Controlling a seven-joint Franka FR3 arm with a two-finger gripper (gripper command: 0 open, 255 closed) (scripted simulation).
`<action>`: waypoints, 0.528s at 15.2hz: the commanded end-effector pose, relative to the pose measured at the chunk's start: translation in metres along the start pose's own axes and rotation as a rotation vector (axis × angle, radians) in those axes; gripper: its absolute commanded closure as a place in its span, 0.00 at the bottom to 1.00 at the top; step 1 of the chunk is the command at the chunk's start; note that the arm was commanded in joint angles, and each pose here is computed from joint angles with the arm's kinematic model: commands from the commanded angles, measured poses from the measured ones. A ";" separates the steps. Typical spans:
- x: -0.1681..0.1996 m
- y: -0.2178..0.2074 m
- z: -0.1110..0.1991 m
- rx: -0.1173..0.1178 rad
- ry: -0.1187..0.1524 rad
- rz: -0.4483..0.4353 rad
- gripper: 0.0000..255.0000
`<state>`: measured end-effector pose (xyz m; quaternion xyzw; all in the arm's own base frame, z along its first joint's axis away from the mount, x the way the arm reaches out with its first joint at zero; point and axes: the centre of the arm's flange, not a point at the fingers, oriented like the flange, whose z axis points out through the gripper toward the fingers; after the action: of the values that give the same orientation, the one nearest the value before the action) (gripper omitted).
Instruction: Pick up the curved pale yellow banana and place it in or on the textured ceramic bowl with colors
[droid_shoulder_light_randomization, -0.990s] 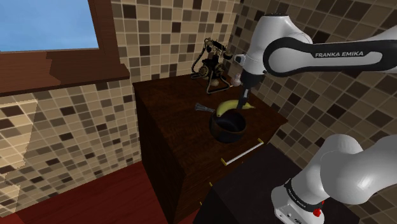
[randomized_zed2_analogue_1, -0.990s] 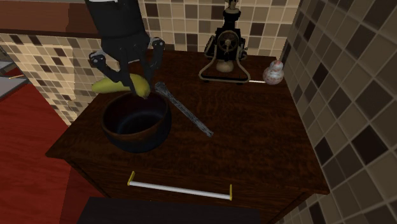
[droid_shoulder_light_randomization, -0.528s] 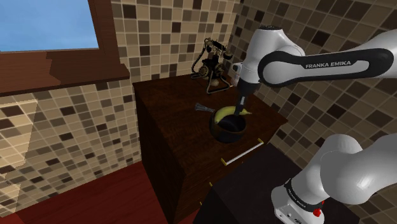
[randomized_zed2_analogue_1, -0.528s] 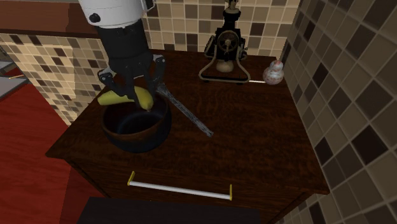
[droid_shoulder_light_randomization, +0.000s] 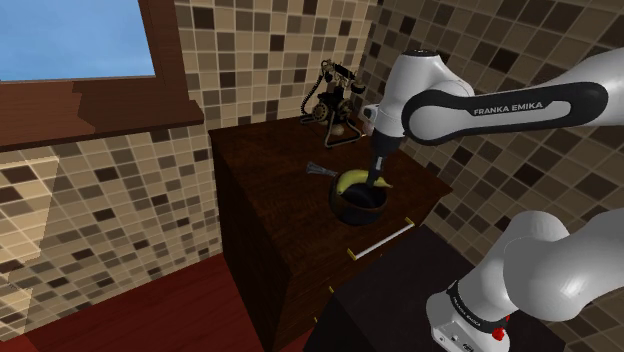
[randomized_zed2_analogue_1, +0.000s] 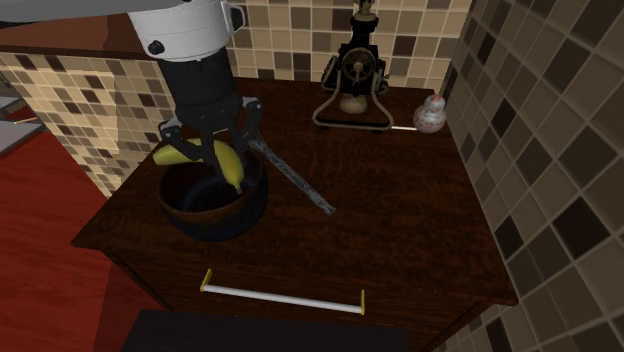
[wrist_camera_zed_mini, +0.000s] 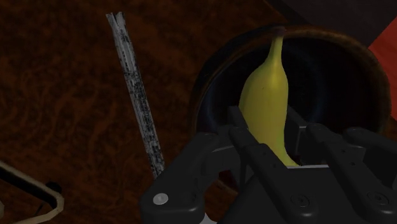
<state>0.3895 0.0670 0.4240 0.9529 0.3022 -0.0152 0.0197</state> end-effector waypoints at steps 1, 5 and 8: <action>0.000 0.000 0.000 0.000 0.000 0.000 1.00; 0.000 0.000 0.000 0.000 0.000 0.000 0.00; 0.000 0.000 -0.013 0.000 0.000 0.000 0.00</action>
<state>0.3896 0.0681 0.4303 0.9529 0.3023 -0.0150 0.0198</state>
